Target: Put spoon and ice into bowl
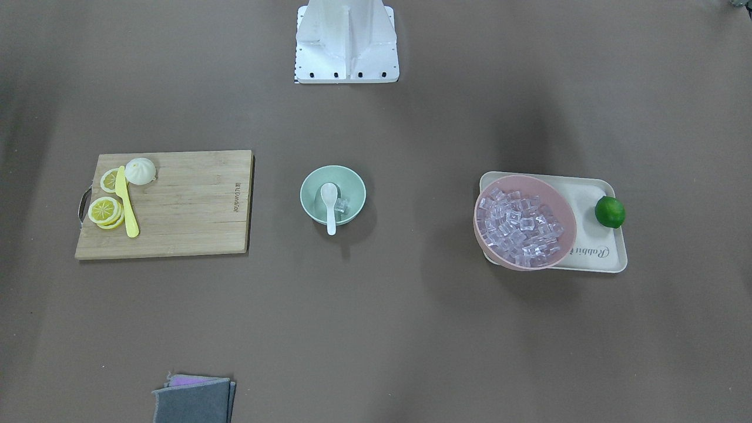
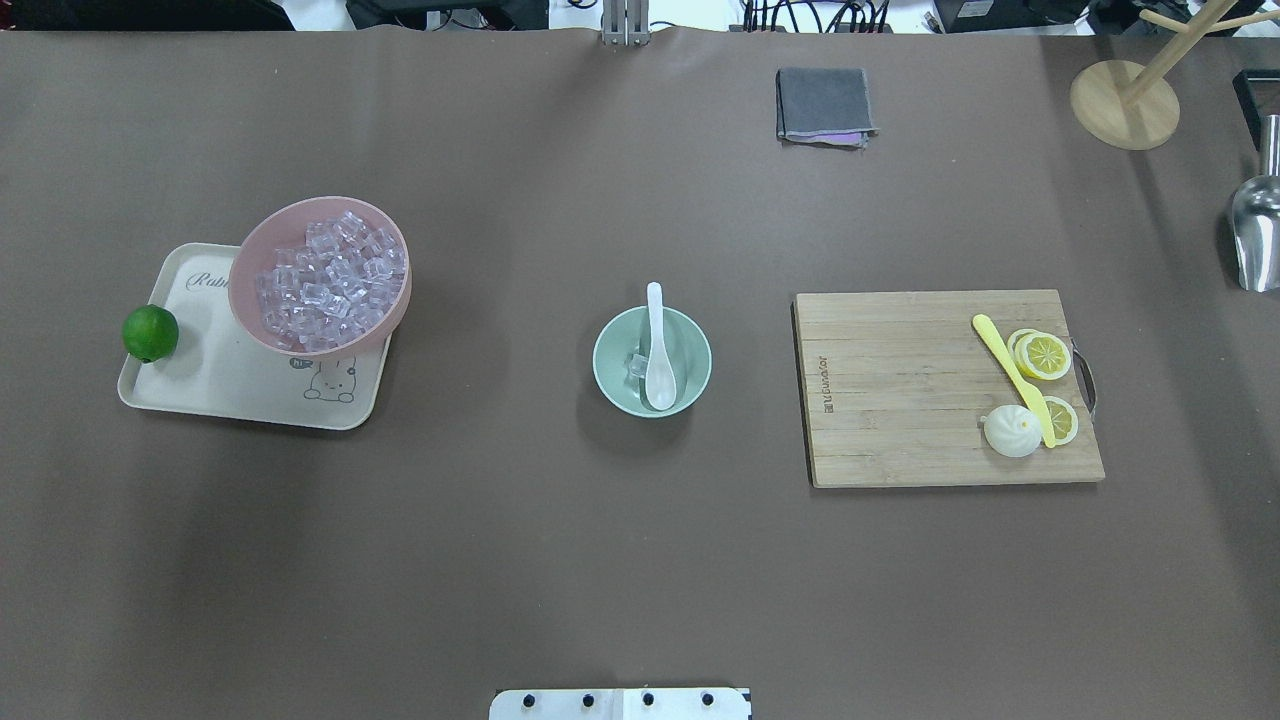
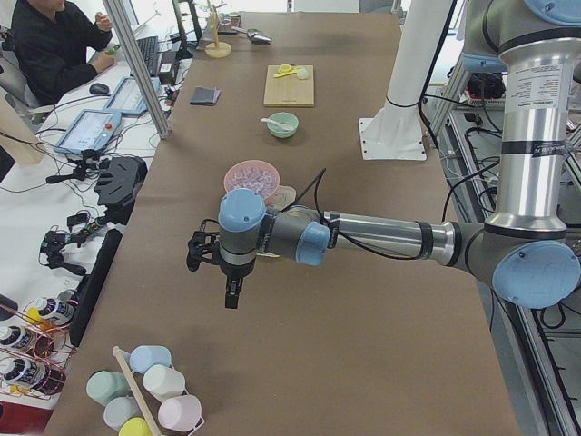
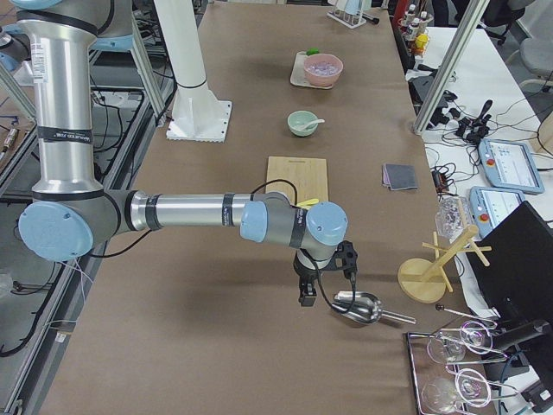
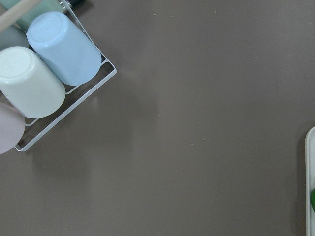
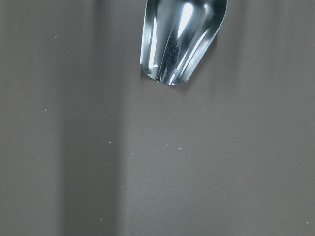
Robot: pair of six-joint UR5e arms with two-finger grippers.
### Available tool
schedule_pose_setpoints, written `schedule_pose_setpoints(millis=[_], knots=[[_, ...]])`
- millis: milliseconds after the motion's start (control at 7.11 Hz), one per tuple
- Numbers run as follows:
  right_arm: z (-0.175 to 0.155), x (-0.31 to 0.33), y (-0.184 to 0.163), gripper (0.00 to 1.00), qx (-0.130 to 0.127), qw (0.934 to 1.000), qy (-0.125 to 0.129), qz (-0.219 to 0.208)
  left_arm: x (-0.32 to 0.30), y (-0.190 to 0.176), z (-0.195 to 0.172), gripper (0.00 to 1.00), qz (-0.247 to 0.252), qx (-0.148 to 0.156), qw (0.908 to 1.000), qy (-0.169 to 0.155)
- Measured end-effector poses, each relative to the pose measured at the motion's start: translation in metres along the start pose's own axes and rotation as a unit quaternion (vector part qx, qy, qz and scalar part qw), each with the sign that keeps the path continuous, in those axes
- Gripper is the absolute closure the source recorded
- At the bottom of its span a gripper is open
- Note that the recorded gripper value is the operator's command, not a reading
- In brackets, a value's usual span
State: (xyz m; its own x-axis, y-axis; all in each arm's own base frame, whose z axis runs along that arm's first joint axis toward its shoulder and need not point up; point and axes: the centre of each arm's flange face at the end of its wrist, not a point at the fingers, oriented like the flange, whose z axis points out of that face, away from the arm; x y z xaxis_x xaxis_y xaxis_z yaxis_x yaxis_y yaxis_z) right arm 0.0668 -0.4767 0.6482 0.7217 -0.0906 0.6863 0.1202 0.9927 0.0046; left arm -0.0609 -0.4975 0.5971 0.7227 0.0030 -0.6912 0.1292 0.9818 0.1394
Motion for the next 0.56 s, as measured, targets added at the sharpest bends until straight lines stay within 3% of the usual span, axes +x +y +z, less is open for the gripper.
schedule_pose_setpoints(millis=[563], knots=[[-0.002,-0.0026,-0.0001,0.0,0.003,0.9998,-0.003,0.018,-0.0003,0.0009,0.0022,0.02,-0.002,-0.002,1.0,0.0]])
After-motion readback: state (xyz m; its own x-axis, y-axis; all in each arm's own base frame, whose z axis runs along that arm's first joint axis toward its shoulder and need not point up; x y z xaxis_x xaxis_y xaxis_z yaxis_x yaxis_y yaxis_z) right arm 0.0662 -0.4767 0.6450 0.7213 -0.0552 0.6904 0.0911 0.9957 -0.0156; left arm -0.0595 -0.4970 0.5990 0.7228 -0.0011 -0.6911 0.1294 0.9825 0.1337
